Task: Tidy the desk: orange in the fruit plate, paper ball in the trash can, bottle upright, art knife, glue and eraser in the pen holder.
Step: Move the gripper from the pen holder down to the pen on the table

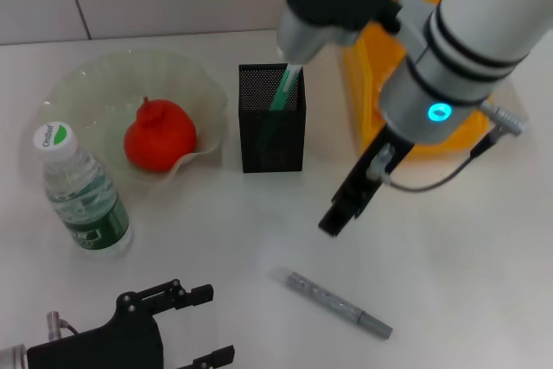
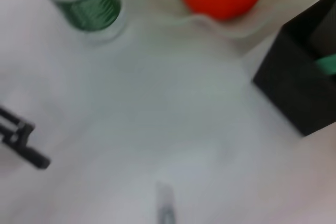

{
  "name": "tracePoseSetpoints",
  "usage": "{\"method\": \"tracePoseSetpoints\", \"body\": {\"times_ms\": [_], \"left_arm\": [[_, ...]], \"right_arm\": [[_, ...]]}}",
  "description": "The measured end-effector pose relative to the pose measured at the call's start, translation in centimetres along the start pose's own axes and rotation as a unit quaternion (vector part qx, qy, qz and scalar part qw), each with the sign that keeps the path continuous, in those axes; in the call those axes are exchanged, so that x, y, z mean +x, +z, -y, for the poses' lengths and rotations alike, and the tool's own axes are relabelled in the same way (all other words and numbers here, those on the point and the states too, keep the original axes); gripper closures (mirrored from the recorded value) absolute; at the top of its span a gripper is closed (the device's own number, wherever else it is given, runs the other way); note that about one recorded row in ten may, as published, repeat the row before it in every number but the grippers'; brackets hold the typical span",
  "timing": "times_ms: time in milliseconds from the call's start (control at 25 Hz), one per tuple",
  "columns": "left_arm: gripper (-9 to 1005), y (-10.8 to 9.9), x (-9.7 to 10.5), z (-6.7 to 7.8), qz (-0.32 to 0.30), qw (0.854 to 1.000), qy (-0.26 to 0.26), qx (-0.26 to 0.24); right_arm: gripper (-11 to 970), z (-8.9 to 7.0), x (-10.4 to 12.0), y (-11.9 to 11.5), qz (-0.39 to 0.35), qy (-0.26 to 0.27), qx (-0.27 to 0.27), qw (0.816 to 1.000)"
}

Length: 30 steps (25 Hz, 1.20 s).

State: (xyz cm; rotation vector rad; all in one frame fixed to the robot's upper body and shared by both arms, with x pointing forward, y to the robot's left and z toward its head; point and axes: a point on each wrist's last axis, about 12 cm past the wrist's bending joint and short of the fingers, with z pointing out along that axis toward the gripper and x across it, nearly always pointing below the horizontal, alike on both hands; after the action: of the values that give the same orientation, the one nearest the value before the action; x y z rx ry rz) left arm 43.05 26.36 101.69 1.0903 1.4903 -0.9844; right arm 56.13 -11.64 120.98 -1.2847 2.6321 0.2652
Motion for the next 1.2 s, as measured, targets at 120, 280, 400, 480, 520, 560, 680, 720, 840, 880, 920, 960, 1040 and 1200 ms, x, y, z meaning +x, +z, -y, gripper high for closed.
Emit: {"method": "tracePoseSetpoints", "body": {"times_ms": [120,280,400,480,520,560,680,720,840,880,920,960,1040,1200], "left_arm": [[299,0.0,0.0,0.0,-0.001,1.000,0.001,0.000],[299,0.0,0.1,0.0,-0.002,1.000,0.001,0.000],[299,0.0,0.1,0.1,-0.003,1.000,0.002,0.000],[299,0.0,0.1,0.1,-0.003,1.000,0.003,0.000],[299,0.0,0.1,0.1,-0.003,1.000,0.004,0.001],[299,0.0,0.1,0.1,-0.004,1.000,0.005,0.001],[299,0.0,0.1,0.1,-0.004,1.000,0.006,0.001],[299,0.0,0.1,0.1,-0.004,1.000,0.006,0.002],[299,0.0,0.2,0.2,-0.004,1.000,0.006,0.002],[299,0.0,0.2,0.2,-0.004,1.000,0.006,0.002],[299,0.0,0.2,0.2,-0.005,1.000,0.005,0.002],[299,0.0,0.2,0.2,-0.005,1.000,0.005,0.002],[299,0.0,0.2,0.2,-0.006,1.000,0.005,0.002],[299,0.0,0.2,0.1,-0.006,1.000,0.006,0.003]], "right_arm": [[307,-0.7,0.2,1.2,-0.015,-0.001,-0.005,1.000],[307,-1.6,0.4,2.5,-0.028,-0.005,-0.014,0.999],[307,-2.2,0.5,3.6,-0.036,-0.006,-0.034,0.999],[308,-2.5,0.6,4.3,-0.040,-0.008,-0.038,0.998],[308,-2.6,0.6,4.6,-0.041,-0.010,-0.037,0.998],[308,-2.7,0.7,4.8,-0.043,-0.012,-0.036,0.998],[308,-2.8,0.8,5.4,-0.047,-0.015,-0.034,0.998],[308,-2.8,0.8,5.5,-0.048,-0.014,-0.034,0.998],[308,-2.8,0.8,6.0,-0.047,-0.014,-0.032,0.998],[308,-2.8,0.8,6.1,-0.047,-0.015,-0.031,0.998],[308,-2.8,0.9,6.5,-0.049,-0.015,-0.029,0.998],[308,-2.8,0.9,6.5,-0.049,-0.015,-0.029,0.998],[308,-3.0,0.8,6.9,-0.051,-0.018,-0.025,0.998],[308,-3.3,0.7,7.3,-0.052,-0.022,-0.020,0.998]]}}
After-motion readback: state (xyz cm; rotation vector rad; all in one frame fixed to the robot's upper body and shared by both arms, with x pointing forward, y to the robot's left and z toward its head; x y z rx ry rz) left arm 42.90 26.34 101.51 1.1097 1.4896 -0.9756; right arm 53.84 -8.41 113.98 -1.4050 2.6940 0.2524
